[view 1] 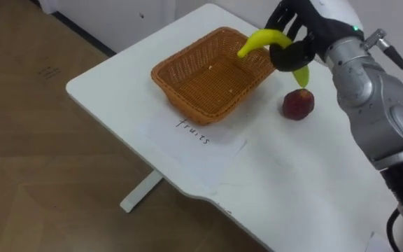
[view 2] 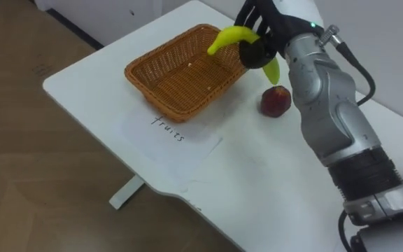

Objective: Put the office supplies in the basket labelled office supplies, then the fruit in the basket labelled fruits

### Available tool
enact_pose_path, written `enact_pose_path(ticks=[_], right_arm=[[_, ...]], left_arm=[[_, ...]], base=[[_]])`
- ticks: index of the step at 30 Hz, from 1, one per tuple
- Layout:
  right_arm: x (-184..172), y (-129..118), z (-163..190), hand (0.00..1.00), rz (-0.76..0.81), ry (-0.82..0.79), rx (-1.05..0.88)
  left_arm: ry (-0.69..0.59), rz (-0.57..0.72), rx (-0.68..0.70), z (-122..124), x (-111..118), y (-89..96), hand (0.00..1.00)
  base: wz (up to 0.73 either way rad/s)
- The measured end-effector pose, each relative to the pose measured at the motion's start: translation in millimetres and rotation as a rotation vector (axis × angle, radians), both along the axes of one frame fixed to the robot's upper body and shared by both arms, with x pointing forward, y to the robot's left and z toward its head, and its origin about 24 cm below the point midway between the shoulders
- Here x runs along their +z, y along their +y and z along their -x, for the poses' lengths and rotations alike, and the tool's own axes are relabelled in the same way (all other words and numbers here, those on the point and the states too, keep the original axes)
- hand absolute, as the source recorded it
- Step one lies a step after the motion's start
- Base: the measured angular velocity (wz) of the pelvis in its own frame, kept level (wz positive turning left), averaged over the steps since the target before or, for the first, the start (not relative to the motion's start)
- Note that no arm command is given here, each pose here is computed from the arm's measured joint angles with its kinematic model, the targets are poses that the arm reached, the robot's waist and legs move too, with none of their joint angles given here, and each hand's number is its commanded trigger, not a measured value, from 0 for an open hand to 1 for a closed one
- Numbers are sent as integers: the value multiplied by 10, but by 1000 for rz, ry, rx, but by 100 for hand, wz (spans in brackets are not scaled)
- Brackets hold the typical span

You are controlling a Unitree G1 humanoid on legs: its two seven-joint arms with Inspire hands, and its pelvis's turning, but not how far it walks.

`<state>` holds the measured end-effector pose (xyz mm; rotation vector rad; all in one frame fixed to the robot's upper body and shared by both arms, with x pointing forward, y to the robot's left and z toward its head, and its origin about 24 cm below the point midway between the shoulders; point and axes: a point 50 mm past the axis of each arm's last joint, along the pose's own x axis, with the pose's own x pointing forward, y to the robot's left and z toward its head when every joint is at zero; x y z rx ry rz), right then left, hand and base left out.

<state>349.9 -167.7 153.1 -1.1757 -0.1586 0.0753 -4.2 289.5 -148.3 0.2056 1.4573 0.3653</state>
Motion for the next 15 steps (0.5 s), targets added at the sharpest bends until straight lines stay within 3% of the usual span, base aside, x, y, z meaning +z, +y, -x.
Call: enact_pose_path(ticks=[15], right_arm=[[35, 180, -9, 100, 148, -106, 14]], left_arm=[[42, -44, -24, 169, 79, 152, 0]], base=[[7]])
